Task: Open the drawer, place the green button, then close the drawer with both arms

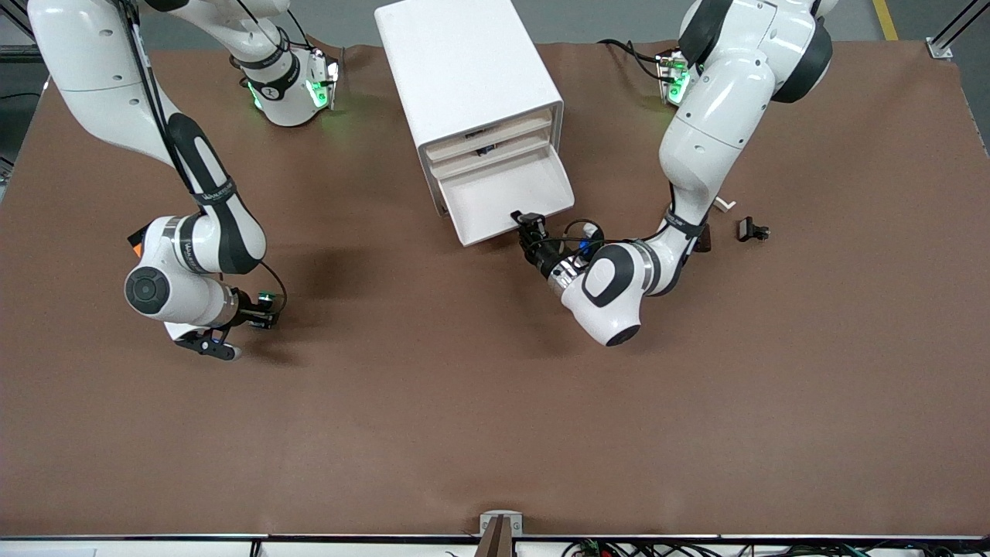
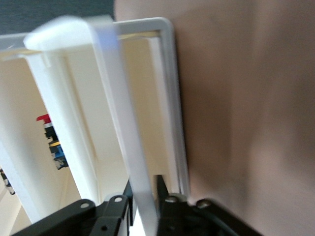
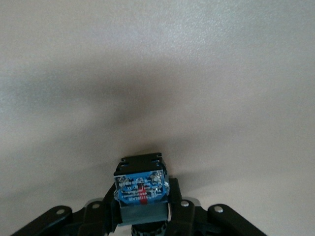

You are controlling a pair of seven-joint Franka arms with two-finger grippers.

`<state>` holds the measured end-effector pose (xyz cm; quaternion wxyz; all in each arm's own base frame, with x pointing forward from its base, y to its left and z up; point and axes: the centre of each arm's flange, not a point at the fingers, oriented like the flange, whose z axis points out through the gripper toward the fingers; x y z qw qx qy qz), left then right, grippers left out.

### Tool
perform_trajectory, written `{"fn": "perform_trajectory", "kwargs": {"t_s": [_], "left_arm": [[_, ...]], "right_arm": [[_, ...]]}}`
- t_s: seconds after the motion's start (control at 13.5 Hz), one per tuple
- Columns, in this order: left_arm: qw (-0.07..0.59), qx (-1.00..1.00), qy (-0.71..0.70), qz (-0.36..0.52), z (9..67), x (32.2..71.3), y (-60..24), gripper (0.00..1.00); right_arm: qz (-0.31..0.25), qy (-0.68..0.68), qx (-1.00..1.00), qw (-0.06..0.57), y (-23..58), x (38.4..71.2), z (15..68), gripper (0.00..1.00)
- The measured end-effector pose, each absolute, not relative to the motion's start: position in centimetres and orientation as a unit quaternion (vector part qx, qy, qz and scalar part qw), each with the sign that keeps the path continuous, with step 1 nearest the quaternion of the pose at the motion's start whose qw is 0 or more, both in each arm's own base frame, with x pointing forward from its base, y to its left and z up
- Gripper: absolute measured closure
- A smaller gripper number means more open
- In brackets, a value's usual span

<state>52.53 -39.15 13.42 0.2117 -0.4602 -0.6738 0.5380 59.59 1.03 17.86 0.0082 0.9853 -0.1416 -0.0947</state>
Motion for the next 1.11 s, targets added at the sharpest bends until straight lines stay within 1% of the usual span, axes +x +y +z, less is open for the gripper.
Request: {"fn": "perform_trajectory", "kwargs": {"t_s": [0.07, 0.22, 0.37, 0.52, 0.67, 0.82, 0.97, 1.11], "left_arm": [[0.198, -0.469, -0.677, 0.531, 13.8, 53.8, -38.1, 0.63], [0.18, -0.495, -0.685, 0.504, 15.2, 56.1, -36.8, 0.41], [0.177, -0.543, -0.689, 0.446, 17.2, 57.8, -36.1, 0.2], [0.179, -0.594, -0.69, 0.374, 19.6, 59.1, -35.4, 0.01], [0.17, -0.641, -0.679, 0.314, 22.1, 60.5, -34.0, 0.0], [0.151, -0.679, -0.665, 0.272, 24.5, 62.4, -31.2, 0.0], [0.137, -0.71, -0.648, 0.238, 26.5, 64.2, -27.7, 0.0], [0.127, -0.746, -0.623, 0.199, 27.7, 65.7, -25.0, 0.0]], "right_arm": [[-0.104, -0.14, 0.985, 0.01, 1.4, 59.8, 18.4, 0.59], [-0.127, -0.154, 0.98, 0.017, 3.0, 59.8, 20.7, 0.59], [-0.15, -0.184, 0.971, 0.035, 6.5, 59.2, 24.8, 0.59], [-0.171, -0.212, 0.96, 0.061, 11.2, 58.1, 30.2, 0.59], [-0.186, -0.248, 0.947, 0.087, 17.3, 56.4, 35.5, 0.59], [-0.193, -0.299, 0.93, 0.094, 25.2, 54.0, 39.4, 0.59], [-0.192, -0.353, 0.911, 0.092, 32.5, 50.8, 40.8, 0.59], [-0.167, -0.416, 0.889, 0.089, 38.6, 47.8, 40.8, 0.59]]}}
